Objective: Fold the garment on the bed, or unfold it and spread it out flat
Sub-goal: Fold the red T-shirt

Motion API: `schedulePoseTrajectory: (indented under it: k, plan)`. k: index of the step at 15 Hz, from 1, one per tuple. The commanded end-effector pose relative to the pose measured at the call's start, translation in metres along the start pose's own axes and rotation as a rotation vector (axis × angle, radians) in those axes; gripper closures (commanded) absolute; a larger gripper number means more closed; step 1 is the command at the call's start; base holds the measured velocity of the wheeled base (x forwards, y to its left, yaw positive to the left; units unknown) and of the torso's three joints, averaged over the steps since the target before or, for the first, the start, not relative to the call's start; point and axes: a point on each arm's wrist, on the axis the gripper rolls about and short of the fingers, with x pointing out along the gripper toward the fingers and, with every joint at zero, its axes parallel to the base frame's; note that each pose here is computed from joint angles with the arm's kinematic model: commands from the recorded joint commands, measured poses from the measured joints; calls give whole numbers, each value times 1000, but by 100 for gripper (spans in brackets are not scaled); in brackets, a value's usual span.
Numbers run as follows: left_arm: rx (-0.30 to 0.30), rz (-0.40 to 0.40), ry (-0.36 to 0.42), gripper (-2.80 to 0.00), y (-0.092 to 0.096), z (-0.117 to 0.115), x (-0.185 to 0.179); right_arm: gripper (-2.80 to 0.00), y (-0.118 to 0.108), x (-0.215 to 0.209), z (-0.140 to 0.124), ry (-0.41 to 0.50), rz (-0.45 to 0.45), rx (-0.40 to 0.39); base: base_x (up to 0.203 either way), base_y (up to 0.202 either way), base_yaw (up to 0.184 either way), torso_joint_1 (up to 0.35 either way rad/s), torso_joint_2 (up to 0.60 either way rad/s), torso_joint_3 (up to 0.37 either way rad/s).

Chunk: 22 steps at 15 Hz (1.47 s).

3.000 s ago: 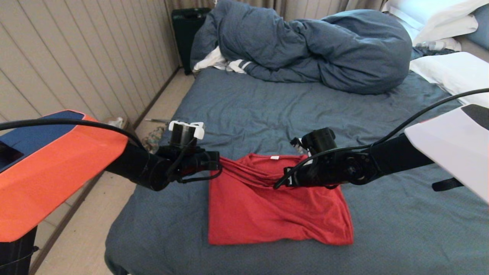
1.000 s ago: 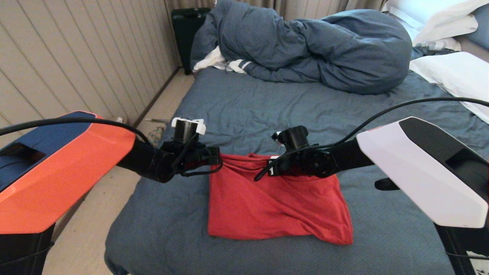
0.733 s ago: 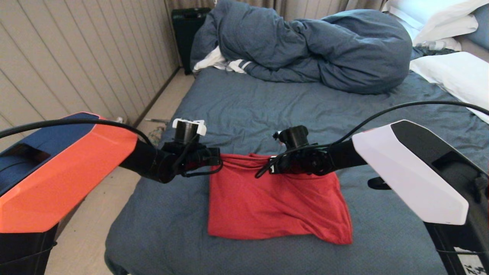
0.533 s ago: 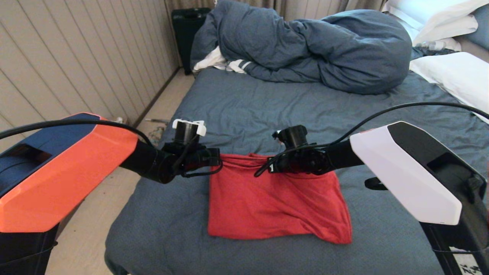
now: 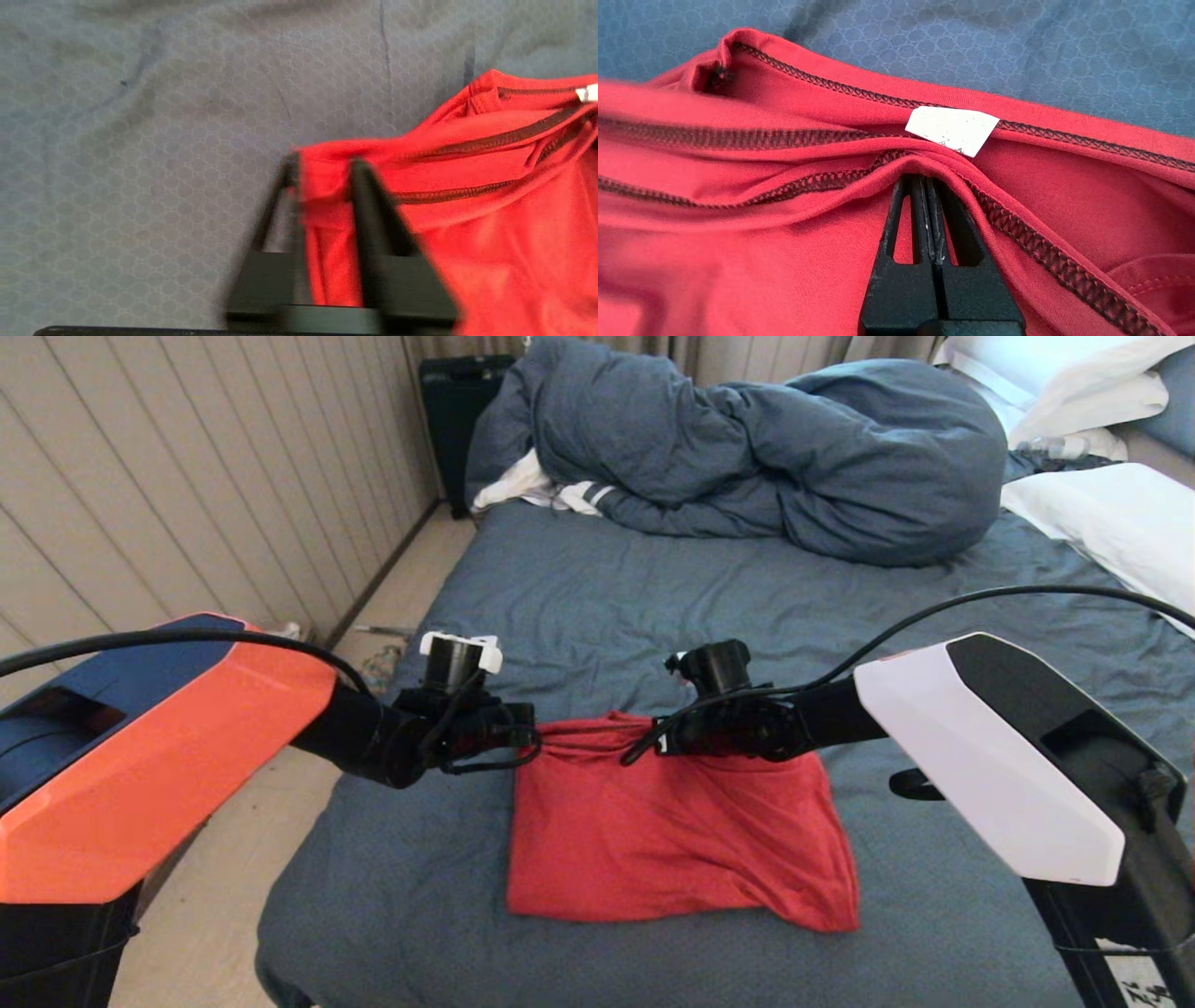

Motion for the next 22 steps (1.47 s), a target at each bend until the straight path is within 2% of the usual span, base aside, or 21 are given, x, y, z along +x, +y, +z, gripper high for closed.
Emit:
schedulePoseTrajectory:
  k: [1,4,6,7,8,9,11,15,18,22]
  plan:
    - [-3,-2,-9,-280,-1,3,-2,0,0,-1,1,-2,0,1,0,0,0,0,0,0]
    - [-16,11,-38,-280,7,14,-12,0,0,-1,1,-2,0,1,0,0,0,0,0,0]
    - [-15,12,-31,-280,7,14,-24,0,0,-2,2,-9,2,1,0,0,0,0,0,0]
    - [-7,1,-22,-280,3,12,-33,0,0,-2,3,-11,1,2,0,0,0,0,0,0]
    - [12,-29,-8,-280,-12,7,-37,0,0,-2,3,-12,1,3,0,0,0,0,0,0]
    - [29,-53,6,0,-24,1,-38,0,-3,-2,4,-12,-4,6,0,0,0,0,0,0]
    - [68,-91,23,0,-41,-7,-36,0,-5,-2,5,-13,-8,10,0,0,0,0,0,0]
    - [108,-128,63,0,-63,-28,-17,0,-6,-3,5,-14,-7,11,0,0,0,0,0,0]
    - [139,-129,102,0,-67,-47,0,0,-5,-2,5,-15,-6,10,0,0,0,0,0,0]
    - [141,-128,101,0,-67,-56,16,0,-5,-3,5,-16,-6,11,0,0,0,0,0,0]
